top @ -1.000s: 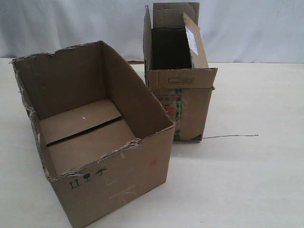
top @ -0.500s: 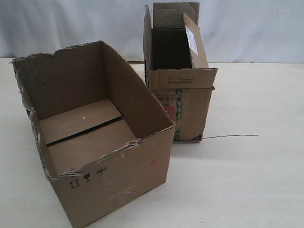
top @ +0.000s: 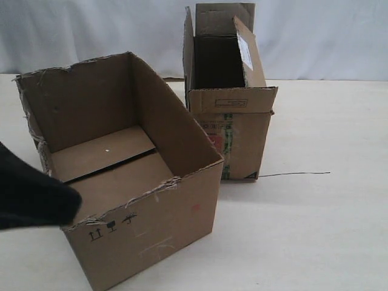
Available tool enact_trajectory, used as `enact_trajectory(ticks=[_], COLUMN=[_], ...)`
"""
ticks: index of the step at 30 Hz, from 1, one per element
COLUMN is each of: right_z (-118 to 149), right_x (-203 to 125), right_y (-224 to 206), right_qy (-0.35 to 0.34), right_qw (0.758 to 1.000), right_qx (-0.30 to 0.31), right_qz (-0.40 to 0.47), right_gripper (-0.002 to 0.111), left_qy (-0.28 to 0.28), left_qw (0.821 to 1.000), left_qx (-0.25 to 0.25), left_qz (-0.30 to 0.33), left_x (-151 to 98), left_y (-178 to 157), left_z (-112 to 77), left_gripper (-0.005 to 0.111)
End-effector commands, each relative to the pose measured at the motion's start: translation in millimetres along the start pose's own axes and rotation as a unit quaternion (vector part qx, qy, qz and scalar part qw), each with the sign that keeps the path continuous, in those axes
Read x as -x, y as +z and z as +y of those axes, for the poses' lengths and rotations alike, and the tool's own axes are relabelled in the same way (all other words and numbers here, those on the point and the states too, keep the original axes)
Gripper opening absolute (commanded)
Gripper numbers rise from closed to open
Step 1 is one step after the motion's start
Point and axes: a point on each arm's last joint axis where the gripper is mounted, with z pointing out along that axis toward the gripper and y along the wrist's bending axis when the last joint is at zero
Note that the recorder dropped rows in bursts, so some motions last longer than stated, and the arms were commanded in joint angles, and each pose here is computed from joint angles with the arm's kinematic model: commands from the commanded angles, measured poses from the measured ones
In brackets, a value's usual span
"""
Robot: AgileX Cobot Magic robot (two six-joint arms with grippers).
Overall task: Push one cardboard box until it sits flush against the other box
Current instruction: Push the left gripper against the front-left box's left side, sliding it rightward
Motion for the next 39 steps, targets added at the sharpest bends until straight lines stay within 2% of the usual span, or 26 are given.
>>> enact_trajectory(ticks=[1,3,6,7,10,16,20,25,31,35,39], right_z=[0,0,0,0,0,0,0,0,0,0,0], right_x=[-1,-1,-1,-1,-1,-1,-1,-1,-1,-1,-1], right_y=[0,0,0,0,0,0,0,0,0,0,0], right_qy=[-0.002,-0.002,-0.002,-0.002,-0.002,-0.002,-0.002,-0.002,-0.002,-0.002,-0.002], right_qw=[1.0,1.0,1.0,1.0,1.0,1.0,1.0,1.0,1.0,1.0,1.0], right_qx=[0.001,0.001,0.001,0.001,0.001,0.001,0.001,0.001,0.001,0.001,0.001], right_qz=[-0.001,-0.001,-0.001,-0.001,-0.001,-0.001,-0.001,-0.001,-0.001,-0.001,-0.001], right_gripper=[0.005,0.005,0.005,0.005,0.005,0.005,0.005,0.005,0.005,0.005,0.005], left_qy=[0.0,0.022,0.049,0.056,0.078,0.101,0.101,0.121,0.101,0.105,0.113], left_qw=[0.995,0.988,0.972,0.961,0.935,0.896,0.89,0.895,0.893,0.903,0.903], left_qx=[0.065,0.091,0.164,0.204,0.28,0.348,0.367,0.374,0.391,0.384,0.388], left_qz=[0.074,0.12,0.162,0.177,0.204,0.258,0.251,0.212,0.198,0.163,0.145], left_x=[-9,-13,-18,-18,-17,-16,-11,0,5,11,16], left_y=[34,54,77,85,101,128,130,128,125,126,126], left_z=[-4.3,-9.8,-8.4,-3.5,13.3,50.4,68.5,84.0,108.3,113.9,121.6], left_gripper=[0.0,0.0,0.0,0.0,0.0,0.0,0.0,0.0,0.0,0.0,0.0])
